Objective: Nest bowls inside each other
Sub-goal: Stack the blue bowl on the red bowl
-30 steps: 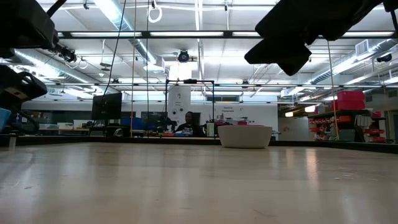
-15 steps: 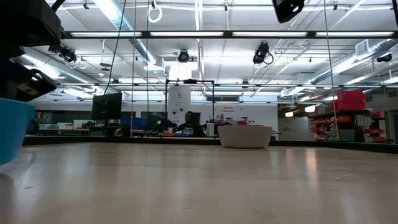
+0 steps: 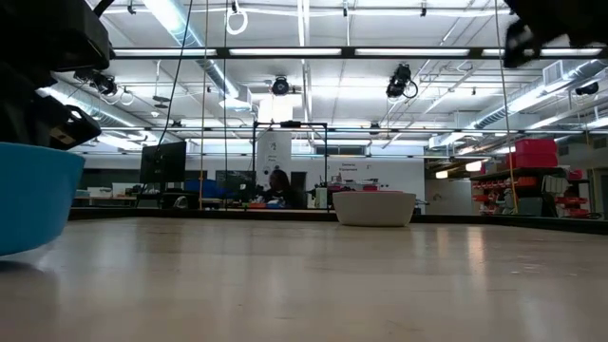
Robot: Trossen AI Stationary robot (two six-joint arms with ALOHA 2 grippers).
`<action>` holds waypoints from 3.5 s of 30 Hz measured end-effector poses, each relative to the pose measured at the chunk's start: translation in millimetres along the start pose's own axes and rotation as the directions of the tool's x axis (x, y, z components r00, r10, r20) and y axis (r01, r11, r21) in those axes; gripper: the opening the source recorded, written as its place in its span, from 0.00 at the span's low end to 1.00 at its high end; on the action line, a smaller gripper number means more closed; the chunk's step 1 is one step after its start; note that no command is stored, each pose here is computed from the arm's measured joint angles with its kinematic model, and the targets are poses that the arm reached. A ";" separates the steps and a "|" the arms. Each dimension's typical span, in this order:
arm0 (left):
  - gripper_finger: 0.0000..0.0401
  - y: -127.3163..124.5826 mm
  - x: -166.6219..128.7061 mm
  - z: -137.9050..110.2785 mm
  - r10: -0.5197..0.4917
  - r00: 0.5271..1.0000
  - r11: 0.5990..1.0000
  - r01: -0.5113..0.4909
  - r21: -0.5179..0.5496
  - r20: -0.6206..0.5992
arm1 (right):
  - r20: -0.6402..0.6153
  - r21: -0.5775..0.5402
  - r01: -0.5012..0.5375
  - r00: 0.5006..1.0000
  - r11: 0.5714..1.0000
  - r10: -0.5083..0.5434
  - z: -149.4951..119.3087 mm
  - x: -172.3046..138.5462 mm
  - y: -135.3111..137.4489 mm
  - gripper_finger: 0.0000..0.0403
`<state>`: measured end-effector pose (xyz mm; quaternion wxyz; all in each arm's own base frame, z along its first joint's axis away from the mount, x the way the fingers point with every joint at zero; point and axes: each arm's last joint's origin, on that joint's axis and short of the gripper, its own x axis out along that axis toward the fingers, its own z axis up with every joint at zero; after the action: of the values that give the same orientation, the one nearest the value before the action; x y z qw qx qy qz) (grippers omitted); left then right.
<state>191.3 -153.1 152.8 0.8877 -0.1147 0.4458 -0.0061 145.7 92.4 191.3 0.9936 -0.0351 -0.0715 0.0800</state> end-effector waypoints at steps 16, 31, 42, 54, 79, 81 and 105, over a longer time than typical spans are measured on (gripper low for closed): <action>0.01 7.8 3.7 10.7 0.018 0.999 0.998 -0.016 -0.056 0.040 | -0.137 -0.176 0.096 0.983 0.980 -0.121 -23.7 -31.2 -33.7 0.00; 0.01 9.7 4.3 12.2 0.030 0.999 0.997 -0.026 -0.077 0.045 | -0.014 -0.200 0.065 0.998 0.978 -0.069 -6.7 -65.9 -51.6 0.00; 0.01 21.6 8.9 29.2 0.038 0.994 0.998 -0.032 -0.062 0.104 | -0.098 -0.065 0.207 0.972 0.976 -0.213 -12.5 -67.2 -55.2 0.00; 0.01 102.0 9.7 111.5 0.101 0.881 0.995 -0.099 -0.030 0.462 | -0.129 -0.064 0.487 0.862 0.871 -0.491 -14.3 -69.4 -62.9 0.02; 0.01 285.5 24.7 294.2 0.267 0.889 0.939 -0.326 0.106 0.372 | -0.129 -0.063 0.486 0.862 0.871 -0.490 -14.3 -69.4 -62.9 0.02; 0.01 295.2 18.5 298.4 0.258 0.889 0.943 -0.317 0.103 0.378 | -0.129 -0.063 0.487 0.862 0.871 -0.491 -14.3 -69.4 -62.9 0.02; 0.01 335.7 15.8 308.1 0.284 0.888 0.942 -0.329 0.068 0.361 | -0.131 -0.065 0.487 0.861 0.871 -0.491 -14.4 -69.2 -62.8 0.02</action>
<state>414.4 233.1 247.6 0.9474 0.0148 0.2939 0.1260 89.8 18.3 172.7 0.9833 -0.0363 -0.0079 -0.1782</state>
